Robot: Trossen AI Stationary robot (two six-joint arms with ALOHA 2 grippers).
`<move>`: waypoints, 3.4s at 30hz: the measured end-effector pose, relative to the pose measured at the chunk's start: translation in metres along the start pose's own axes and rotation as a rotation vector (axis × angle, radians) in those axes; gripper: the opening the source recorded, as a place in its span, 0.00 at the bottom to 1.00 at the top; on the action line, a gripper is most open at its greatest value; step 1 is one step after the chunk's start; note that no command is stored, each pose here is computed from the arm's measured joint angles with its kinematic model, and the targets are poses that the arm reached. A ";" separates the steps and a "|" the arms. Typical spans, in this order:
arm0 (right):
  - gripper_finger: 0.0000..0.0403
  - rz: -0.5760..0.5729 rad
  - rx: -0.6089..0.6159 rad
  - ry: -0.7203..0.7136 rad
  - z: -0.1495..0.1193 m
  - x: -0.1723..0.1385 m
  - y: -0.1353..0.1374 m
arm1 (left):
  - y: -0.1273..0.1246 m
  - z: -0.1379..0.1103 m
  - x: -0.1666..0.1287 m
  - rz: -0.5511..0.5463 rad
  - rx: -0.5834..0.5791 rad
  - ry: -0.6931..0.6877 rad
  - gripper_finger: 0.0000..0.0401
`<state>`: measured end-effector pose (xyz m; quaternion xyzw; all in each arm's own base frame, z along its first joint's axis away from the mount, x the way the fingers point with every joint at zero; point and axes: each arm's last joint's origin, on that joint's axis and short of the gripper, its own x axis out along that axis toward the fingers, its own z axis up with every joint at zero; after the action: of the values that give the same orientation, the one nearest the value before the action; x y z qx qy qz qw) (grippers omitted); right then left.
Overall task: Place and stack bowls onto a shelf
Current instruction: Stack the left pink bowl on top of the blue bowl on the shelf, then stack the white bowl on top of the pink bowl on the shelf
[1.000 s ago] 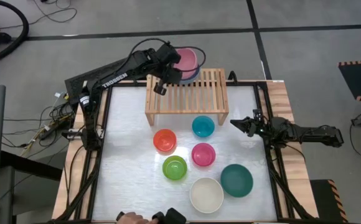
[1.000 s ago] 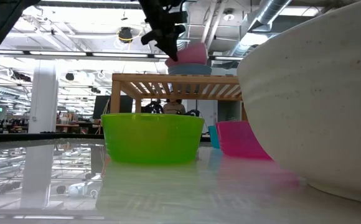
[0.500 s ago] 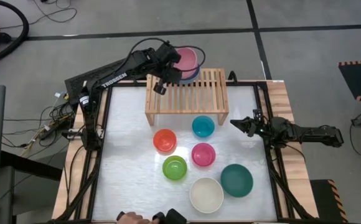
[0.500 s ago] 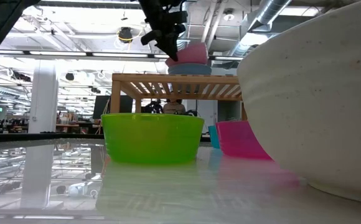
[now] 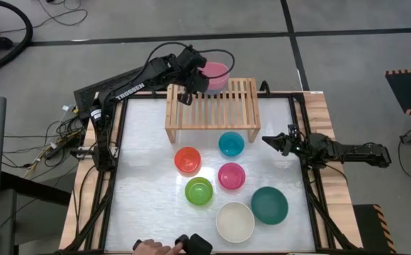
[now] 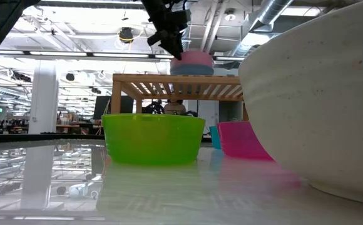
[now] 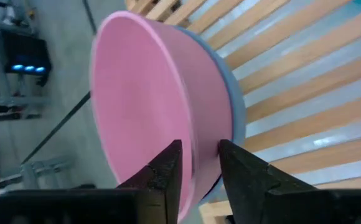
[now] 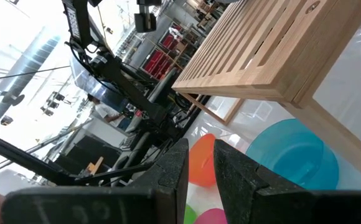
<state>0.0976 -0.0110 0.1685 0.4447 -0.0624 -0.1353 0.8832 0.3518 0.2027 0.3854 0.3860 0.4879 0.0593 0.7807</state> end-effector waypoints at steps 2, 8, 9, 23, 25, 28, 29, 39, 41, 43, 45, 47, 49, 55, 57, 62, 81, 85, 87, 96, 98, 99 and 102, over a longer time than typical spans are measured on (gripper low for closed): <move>0.26 0.000 0.000 0.000 0.000 0.000 0.000 | 0.001 0.000 0.000 0.020 -0.002 0.011 0.24; 0.26 0.000 0.000 0.001 0.000 0.000 0.000 | 0.002 0.005 -0.010 0.059 -0.038 -0.006 0.24; 0.26 0.000 -0.001 0.000 0.000 0.000 0.000 | 0.001 0.008 -0.011 0.059 -0.045 -0.012 0.24; 0.26 0.001 -0.027 0.001 0.000 0.000 0.000 | 0.011 0.002 -0.013 0.149 -0.544 -0.013 0.03; 0.26 0.001 -0.027 0.001 0.000 0.000 0.000 | 0.012 -0.002 -0.013 0.141 -0.586 -0.022 0.01; 0.26 0.001 -0.027 0.001 0.000 0.000 0.000 | 0.012 -0.001 -0.007 0.171 -0.625 -0.025 0.00; 0.26 0.001 -0.027 0.001 0.000 0.000 0.000 | 0.012 0.000 -0.006 0.178 -0.638 -0.032 0.00; 0.26 0.001 -0.031 0.001 0.000 0.000 0.000 | -0.003 -0.001 -0.041 0.393 -0.793 -0.244 0.00; 0.26 0.001 -0.050 0.001 0.000 0.000 0.000 | -0.010 -0.007 -0.049 0.452 -0.861 -0.368 0.00; 0.26 0.001 -0.052 0.001 0.000 0.000 0.000 | -0.023 -0.015 -0.046 0.509 -0.894 -0.454 0.00; 0.26 0.001 -0.052 0.001 0.000 0.000 0.000 | -0.036 -0.018 -0.035 0.554 -0.917 -0.521 0.00; 0.26 0.001 -0.052 0.001 0.000 0.000 0.000 | -0.046 -0.019 -0.024 0.575 -0.929 -0.571 0.00; 0.26 0.001 -0.052 0.001 0.000 0.000 0.000 | -0.049 -0.018 -0.018 0.578 -0.937 -0.590 0.00; 0.26 0.001 -0.045 0.001 0.000 0.000 0.000 | -0.055 -0.021 -0.001 0.573 -0.968 -0.482 0.00; 0.26 0.001 -0.046 0.001 0.000 0.000 0.000 | -0.055 -0.024 -0.002 0.580 -0.990 -0.445 0.00; 0.26 0.001 -0.050 0.001 0.000 0.000 0.000 | -0.056 -0.030 0.006 0.536 -1.026 -0.436 0.00; 0.26 0.001 -0.044 0.001 0.000 0.000 0.000 | -0.059 -0.021 -0.022 0.531 -1.015 -0.475 0.00; 0.26 0.001 -0.045 0.001 0.000 0.000 0.000 | -0.064 -0.010 -0.065 0.386 -0.925 -0.575 0.00; 0.26 0.001 -0.049 0.000 0.000 0.000 0.000 | -0.077 -0.005 -0.080 0.260 -0.874 -0.571 0.02; 0.26 0.001 -0.051 0.000 0.000 0.000 0.000 | -0.153 0.017 -0.100 -0.373 -0.641 -0.437 0.25; 0.26 0.001 -0.052 0.001 0.000 0.000 0.000 | -0.165 0.032 -0.100 -0.439 -0.574 -0.470 0.30; 0.26 0.001 -0.052 0.001 0.000 0.000 0.000 | -0.171 0.040 -0.099 -0.454 -0.533 -0.488 0.33; 0.26 0.001 -0.052 0.001 0.000 0.000 0.000 | -0.191 0.064 -0.095 -0.469 -0.347 -0.544 0.39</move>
<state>0.0976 -0.0110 0.1687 0.4215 -0.0587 -0.1362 0.8946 0.2997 -0.0096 0.3418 0.1282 0.3208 -0.1437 0.9274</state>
